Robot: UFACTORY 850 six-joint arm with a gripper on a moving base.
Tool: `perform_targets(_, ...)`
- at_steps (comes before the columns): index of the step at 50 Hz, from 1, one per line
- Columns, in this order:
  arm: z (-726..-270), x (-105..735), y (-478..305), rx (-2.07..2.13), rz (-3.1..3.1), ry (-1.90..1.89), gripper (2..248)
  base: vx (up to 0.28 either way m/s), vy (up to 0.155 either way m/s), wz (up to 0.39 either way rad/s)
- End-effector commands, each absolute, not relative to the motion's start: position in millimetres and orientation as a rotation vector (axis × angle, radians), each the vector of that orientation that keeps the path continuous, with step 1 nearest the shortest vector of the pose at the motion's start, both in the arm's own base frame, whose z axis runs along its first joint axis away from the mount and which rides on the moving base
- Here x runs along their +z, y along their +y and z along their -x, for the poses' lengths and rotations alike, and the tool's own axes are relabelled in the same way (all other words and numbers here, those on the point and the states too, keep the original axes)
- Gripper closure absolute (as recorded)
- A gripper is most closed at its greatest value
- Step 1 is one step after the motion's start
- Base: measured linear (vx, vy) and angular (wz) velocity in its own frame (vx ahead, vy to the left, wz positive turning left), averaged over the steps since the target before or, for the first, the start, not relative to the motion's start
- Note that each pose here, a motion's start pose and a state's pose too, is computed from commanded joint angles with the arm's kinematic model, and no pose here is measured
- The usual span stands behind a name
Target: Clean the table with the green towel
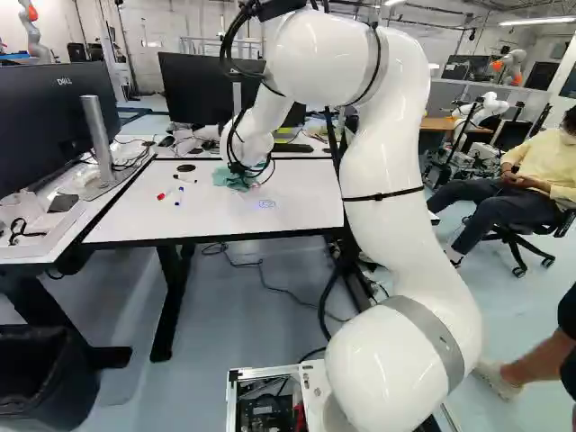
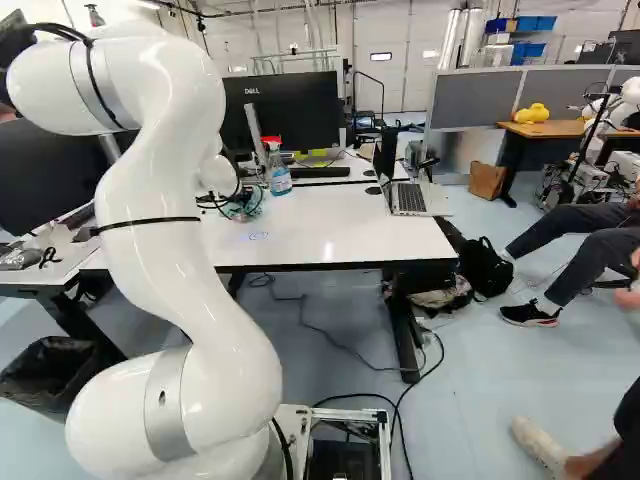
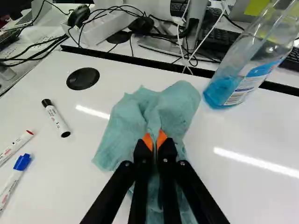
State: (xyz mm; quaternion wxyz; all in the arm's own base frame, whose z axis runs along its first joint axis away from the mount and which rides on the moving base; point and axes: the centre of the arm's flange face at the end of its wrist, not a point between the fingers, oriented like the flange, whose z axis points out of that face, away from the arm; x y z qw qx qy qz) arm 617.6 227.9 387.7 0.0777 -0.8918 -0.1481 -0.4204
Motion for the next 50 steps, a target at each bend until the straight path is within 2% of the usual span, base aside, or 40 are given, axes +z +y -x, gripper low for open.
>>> perform_targets(50, -595, 438, 220, -1.134, 2.738, -0.457, 220, 0.000, 0.000, 0.000)
